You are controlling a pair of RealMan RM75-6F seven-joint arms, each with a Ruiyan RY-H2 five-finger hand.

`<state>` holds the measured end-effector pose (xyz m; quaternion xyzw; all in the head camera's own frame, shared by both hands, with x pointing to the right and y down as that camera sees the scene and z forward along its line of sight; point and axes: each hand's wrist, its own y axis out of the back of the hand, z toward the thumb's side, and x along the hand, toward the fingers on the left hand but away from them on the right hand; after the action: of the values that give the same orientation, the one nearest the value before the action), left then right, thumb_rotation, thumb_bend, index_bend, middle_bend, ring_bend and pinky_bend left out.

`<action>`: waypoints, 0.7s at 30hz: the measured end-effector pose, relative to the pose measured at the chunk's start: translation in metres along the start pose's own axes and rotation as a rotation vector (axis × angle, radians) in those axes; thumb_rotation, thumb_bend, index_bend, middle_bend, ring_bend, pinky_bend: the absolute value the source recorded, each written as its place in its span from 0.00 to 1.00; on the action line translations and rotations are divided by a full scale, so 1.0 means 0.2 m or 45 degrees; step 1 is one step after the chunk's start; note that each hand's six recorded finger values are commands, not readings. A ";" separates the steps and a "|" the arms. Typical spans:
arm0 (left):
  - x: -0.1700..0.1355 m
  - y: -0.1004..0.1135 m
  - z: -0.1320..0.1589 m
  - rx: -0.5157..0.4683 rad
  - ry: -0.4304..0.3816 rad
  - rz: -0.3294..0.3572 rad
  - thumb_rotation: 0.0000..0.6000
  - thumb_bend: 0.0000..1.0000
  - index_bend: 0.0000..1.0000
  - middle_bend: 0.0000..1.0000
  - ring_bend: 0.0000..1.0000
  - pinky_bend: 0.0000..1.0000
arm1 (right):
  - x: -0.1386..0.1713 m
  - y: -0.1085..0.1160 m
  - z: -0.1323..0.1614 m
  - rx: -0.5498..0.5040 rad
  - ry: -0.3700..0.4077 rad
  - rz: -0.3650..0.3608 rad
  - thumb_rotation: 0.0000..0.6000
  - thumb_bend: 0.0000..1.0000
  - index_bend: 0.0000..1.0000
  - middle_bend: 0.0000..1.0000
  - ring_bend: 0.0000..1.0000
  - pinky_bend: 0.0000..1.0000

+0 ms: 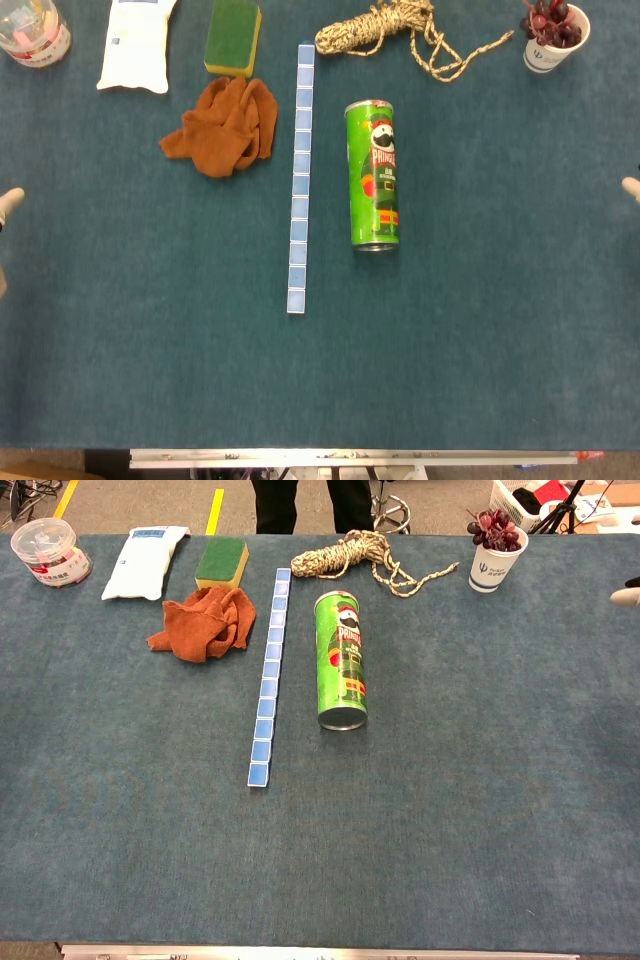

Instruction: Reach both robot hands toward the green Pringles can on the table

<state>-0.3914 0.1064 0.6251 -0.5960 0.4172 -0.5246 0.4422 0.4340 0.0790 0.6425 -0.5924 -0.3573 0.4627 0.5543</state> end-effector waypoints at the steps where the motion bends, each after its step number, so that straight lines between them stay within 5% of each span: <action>1: 0.00 0.00 0.00 -0.006 -0.001 0.003 1.00 1.00 0.15 0.02 0.05 0.20 | 0.00 0.00 0.00 0.001 -0.001 0.001 1.00 1.00 0.20 0.16 0.14 0.32; 11: 0.00 0.01 0.00 -0.037 -0.014 0.008 1.00 1.00 0.13 0.00 0.02 0.16 | 0.00 0.00 0.01 -0.012 0.016 0.012 1.00 1.00 0.09 0.10 0.05 0.18; 21: 0.00 0.00 0.00 -0.045 -0.015 -0.007 1.00 1.00 0.05 0.00 0.00 0.15 | 0.00 -0.01 0.01 -0.022 0.029 0.019 1.00 1.00 0.03 0.07 0.03 0.16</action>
<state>-0.3916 0.1053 0.6247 -0.6080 0.4220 -0.5149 0.4326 0.4323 0.0789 0.6439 -0.6049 -0.3506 0.4571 0.5498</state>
